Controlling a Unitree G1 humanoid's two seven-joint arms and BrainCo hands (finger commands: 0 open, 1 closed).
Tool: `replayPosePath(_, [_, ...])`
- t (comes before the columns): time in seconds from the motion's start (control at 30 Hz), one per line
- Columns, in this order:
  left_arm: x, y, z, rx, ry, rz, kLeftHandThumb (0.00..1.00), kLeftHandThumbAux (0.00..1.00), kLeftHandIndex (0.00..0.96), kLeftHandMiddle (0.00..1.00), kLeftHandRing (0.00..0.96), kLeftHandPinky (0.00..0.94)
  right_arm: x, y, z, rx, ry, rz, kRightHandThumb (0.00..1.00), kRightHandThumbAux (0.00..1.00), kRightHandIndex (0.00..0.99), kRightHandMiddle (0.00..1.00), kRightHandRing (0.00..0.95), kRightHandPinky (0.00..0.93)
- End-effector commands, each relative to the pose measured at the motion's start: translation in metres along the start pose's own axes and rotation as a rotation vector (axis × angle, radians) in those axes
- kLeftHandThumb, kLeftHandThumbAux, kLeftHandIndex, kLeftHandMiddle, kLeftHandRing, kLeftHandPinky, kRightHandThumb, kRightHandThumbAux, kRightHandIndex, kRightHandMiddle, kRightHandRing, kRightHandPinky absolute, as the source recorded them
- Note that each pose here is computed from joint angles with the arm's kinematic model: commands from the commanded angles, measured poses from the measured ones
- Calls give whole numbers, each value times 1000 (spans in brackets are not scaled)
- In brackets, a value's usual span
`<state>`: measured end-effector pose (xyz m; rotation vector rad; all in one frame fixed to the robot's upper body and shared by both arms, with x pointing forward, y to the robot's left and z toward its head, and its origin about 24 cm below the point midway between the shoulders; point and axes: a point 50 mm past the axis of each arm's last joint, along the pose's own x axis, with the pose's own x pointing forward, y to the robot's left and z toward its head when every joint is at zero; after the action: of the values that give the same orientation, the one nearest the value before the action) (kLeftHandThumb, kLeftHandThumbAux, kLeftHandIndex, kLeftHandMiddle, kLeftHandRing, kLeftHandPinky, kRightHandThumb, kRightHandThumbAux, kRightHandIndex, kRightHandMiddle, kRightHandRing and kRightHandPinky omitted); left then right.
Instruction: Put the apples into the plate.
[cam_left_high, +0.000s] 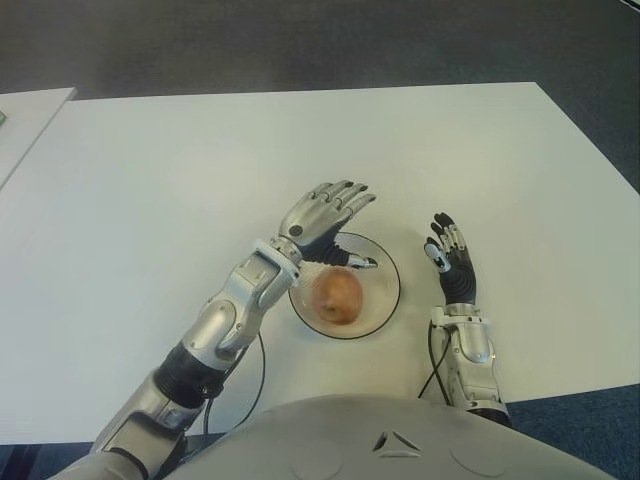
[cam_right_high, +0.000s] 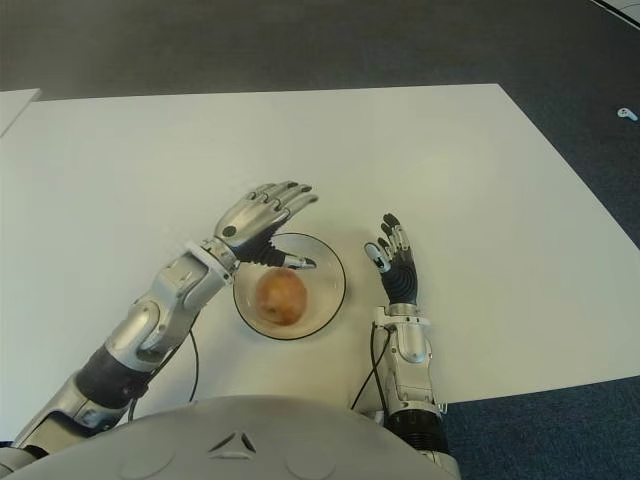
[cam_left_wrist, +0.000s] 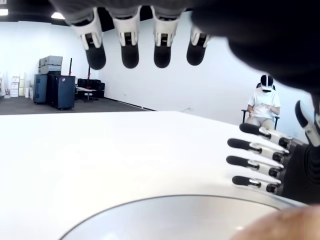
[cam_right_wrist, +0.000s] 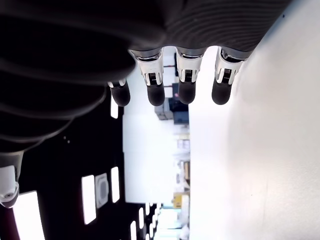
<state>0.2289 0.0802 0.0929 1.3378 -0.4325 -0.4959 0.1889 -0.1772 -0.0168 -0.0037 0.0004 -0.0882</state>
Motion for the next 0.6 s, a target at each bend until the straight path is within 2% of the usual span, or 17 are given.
replayPosePath(0.03, [-12,9,-24,-56,95,50,135,291,0,0,0,0,-22,5,-31,20,174,-10,225,451,0,0,0,12])
replayPosePath(0.1, [-18,12,-30,-98,126,80,139,291,0,0,0,0,-22,5,-31,20,171,-10,224,455,0,0,0,21])
replayPosePath(0.23, [-50,35,-43,-340,236,245,143,256,0,0,0,0,-22,5,-31,16,172,-5,206,474,0,0,0,25])
replayPosePath(0.37, [-61,38,-51,-630,349,407,129,237,0,0,0,23,-22,4,-31,16,179,-4,194,482,0,0,0,22])
replayPosePath(0.5, [-67,26,-52,-933,431,556,120,267,16,0,2,74,-22,4,-31,31,180,-4,189,484,0,0,0,16])
replayPosePath(0.6, [-80,12,-56,-1071,494,630,122,302,44,7,12,94,-21,5,-31,40,181,-3,187,484,0,0,0,12])
